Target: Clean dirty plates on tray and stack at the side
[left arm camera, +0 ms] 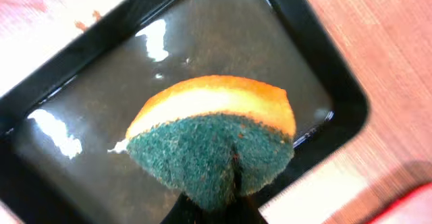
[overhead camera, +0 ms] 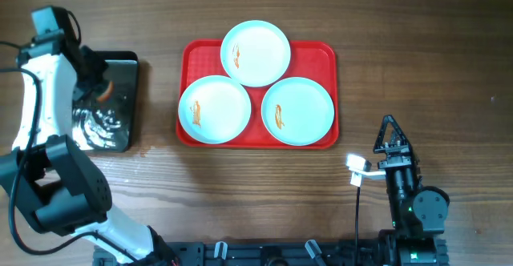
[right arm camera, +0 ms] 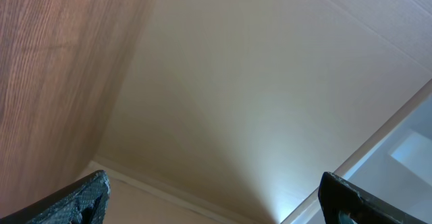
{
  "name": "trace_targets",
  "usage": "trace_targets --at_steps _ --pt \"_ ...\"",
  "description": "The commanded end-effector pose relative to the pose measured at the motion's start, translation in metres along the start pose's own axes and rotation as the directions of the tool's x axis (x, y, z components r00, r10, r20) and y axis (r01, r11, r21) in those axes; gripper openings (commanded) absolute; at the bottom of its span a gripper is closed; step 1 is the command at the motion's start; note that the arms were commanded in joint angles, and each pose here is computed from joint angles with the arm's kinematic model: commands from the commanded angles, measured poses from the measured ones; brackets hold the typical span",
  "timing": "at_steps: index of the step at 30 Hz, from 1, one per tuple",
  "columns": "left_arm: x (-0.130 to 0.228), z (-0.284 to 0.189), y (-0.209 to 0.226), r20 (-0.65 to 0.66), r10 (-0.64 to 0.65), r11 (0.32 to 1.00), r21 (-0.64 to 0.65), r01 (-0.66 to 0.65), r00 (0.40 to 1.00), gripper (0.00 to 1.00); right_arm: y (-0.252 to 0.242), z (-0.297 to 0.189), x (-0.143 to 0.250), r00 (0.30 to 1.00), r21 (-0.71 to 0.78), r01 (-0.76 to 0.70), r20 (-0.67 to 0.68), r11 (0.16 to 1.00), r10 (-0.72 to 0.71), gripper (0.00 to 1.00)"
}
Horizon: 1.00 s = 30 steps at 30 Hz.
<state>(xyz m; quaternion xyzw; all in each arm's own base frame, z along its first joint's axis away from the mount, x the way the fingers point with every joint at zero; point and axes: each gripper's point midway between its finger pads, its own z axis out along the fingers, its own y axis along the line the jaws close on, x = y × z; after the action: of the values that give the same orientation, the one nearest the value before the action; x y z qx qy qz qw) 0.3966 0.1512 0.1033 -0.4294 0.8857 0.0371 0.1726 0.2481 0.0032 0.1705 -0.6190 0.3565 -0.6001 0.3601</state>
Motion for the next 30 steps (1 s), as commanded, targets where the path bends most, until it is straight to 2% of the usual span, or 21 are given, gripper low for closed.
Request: trace_targets --at_steps 1,7,14,25,27,30 --pt "0.036 0.037 0.021 -0.107 0.027 0.998 -0.062 -0.034 0.994 0.04 0.0 0.0 0.004 0.999 -0.002 0.042 -0.021 0.999 -0.042 1.0" --pt "-0.005 -0.05 0.001 0.085 0.002 0.996 0.084 -0.009 0.996 0.04 0.0 0.0 0.004 0.999 -0.002 0.042 -0.021 0.999 -0.042 1.0" --pt "0.013 -0.025 0.01 0.018 0.01 0.999 0.037 -0.01 1.0 0.04 0.0 0.0 0.004 0.999 -0.002 0.042 -0.021 0.999 -0.042 1.0" --pt "0.014 -0.025 0.009 0.014 0.01 0.999 0.043 -0.01 1.0 0.04 -0.001 0.0 0.003 0.999 0.003 0.043 -0.017 0.999 -0.043 1.0" --pt "0.014 -0.025 0.009 0.013 0.01 0.999 0.043 -0.011 1.0 0.04 -0.01 -0.001 -0.008 0.998 0.055 0.042 0.049 0.998 -0.045 1.0" --pt "0.014 -0.025 0.009 0.013 0.01 0.999 0.043 -0.011 1.0 0.04 -0.029 -0.009 -0.051 0.954 0.177 0.002 0.294 0.984 -0.054 1.0"
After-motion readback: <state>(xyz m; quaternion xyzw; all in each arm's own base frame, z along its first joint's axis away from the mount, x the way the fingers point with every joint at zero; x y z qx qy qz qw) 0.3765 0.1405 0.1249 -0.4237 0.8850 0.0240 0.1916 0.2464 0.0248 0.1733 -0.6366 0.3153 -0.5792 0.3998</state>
